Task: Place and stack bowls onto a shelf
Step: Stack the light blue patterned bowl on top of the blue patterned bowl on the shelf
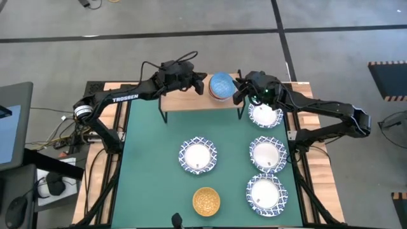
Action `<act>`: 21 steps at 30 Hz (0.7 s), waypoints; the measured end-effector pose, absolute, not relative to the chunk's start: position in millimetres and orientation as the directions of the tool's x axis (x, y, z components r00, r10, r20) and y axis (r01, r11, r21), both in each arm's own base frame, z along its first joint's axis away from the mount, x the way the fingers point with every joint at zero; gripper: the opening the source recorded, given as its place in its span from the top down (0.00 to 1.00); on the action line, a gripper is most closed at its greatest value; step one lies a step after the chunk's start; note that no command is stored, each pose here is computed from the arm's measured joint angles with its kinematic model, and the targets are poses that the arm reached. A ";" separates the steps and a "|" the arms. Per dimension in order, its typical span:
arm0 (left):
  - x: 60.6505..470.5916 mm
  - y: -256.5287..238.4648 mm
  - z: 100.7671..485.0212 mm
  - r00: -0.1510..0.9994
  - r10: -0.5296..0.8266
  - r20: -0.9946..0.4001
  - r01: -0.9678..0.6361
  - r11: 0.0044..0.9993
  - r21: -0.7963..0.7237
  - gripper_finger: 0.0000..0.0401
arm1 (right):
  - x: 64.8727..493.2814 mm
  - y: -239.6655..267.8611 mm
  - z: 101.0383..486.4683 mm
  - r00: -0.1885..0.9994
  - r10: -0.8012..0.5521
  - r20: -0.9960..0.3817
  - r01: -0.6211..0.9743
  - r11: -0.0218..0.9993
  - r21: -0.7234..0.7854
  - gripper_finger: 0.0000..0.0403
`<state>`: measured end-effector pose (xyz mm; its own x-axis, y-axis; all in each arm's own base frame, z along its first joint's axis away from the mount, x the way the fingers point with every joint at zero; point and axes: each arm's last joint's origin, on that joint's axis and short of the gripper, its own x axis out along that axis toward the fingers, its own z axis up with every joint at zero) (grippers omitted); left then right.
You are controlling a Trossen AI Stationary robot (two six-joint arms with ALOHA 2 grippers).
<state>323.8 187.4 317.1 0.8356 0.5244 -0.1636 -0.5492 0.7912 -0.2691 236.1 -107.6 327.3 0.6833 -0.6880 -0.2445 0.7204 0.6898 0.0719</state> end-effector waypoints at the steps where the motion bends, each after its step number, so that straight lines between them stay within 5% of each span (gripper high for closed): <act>1: 324.1 187.3 316.4 0.835 0.524 -0.168 -0.550 0.795 -0.256 0.99 | 236.1 -107.6 327.2 0.683 -0.688 -0.244 0.720 0.690 0.072 0.74; 21: 338.5 191.6 291.7 0.845 0.487 -0.223 -0.530 0.819 -0.219 0.99 | 237.3 -104.7 327.3 0.692 -0.679 -0.244 0.713 0.695 0.088 0.73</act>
